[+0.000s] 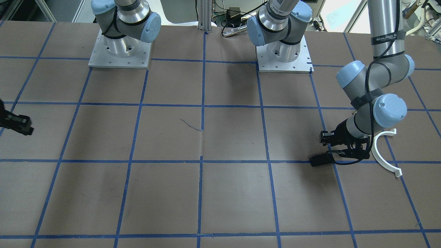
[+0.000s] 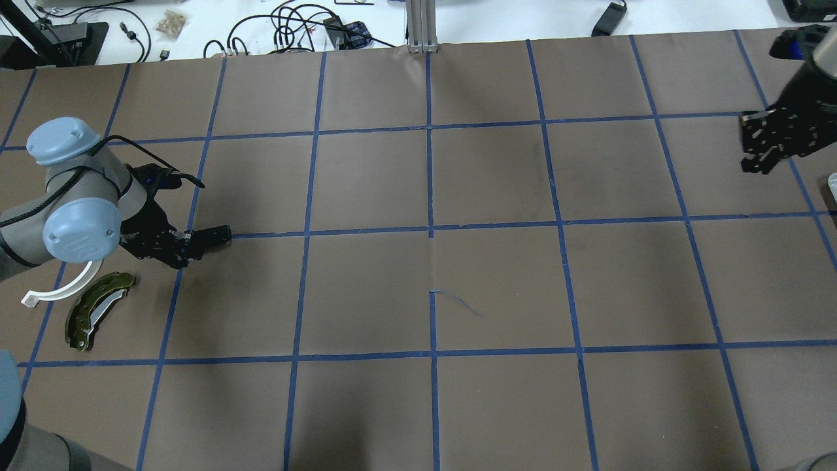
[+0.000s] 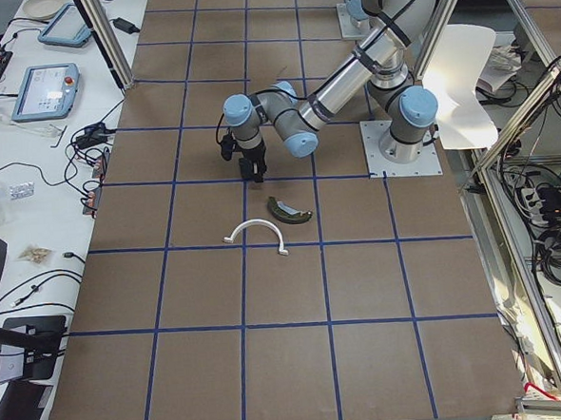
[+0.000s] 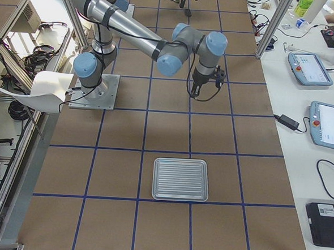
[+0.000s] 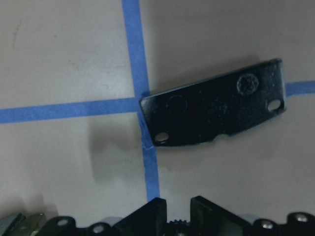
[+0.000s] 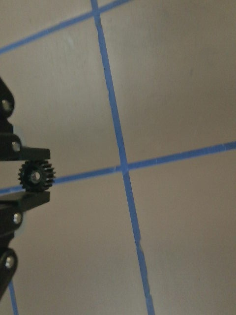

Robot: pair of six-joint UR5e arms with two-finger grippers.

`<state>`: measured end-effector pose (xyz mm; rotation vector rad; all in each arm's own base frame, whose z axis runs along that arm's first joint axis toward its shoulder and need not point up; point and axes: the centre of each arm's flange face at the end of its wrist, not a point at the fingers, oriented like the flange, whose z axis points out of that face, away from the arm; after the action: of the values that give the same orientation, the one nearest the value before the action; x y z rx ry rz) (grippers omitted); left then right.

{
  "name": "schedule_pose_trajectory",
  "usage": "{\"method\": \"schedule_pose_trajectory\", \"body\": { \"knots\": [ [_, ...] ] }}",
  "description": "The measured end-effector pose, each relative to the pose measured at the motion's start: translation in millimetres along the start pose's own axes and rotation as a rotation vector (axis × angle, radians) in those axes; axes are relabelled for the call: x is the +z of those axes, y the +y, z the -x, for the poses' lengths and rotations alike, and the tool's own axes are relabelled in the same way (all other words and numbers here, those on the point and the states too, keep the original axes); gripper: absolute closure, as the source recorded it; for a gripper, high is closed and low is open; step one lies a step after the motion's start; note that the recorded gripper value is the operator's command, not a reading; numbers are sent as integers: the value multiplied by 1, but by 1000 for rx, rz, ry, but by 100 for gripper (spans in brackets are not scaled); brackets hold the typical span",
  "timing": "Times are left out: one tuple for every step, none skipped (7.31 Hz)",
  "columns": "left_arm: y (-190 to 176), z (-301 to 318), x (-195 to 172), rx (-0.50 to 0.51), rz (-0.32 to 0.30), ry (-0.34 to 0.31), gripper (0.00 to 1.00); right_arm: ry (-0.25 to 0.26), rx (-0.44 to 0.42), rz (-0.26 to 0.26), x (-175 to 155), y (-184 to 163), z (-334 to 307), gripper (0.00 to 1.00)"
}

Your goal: Place bearing gear from tray to pile

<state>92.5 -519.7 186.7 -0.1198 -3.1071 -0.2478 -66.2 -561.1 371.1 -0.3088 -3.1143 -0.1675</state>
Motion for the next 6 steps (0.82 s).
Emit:
{"method": "schedule_pose_trajectory", "body": {
  "knots": [
    [0, -1, -2, 4, -1, -6, 0, -11, 45, -8, -2, 18, 68, 100],
    [0, -1, -4, 8, -5, -11, 0, -26, 73, -5, 1, 35, 128, 100],
    [-1, -3, -9, 12, -10, -15, 0, -57, 83, 5, 8, 52, 181, 100],
    [-4, -6, -17, 19, -19, -18, 0, -95, 97, 10, 17, 66, 229, 100],
    [-10, -18, -34, 26, -21, -17, 0, -117, 117, 4, 29, 78, 273, 100],
    [-19, -40, -60, -4, -10, -10, 0, -126, 128, 0, 46, 91, 315, 100]
  ]
}}
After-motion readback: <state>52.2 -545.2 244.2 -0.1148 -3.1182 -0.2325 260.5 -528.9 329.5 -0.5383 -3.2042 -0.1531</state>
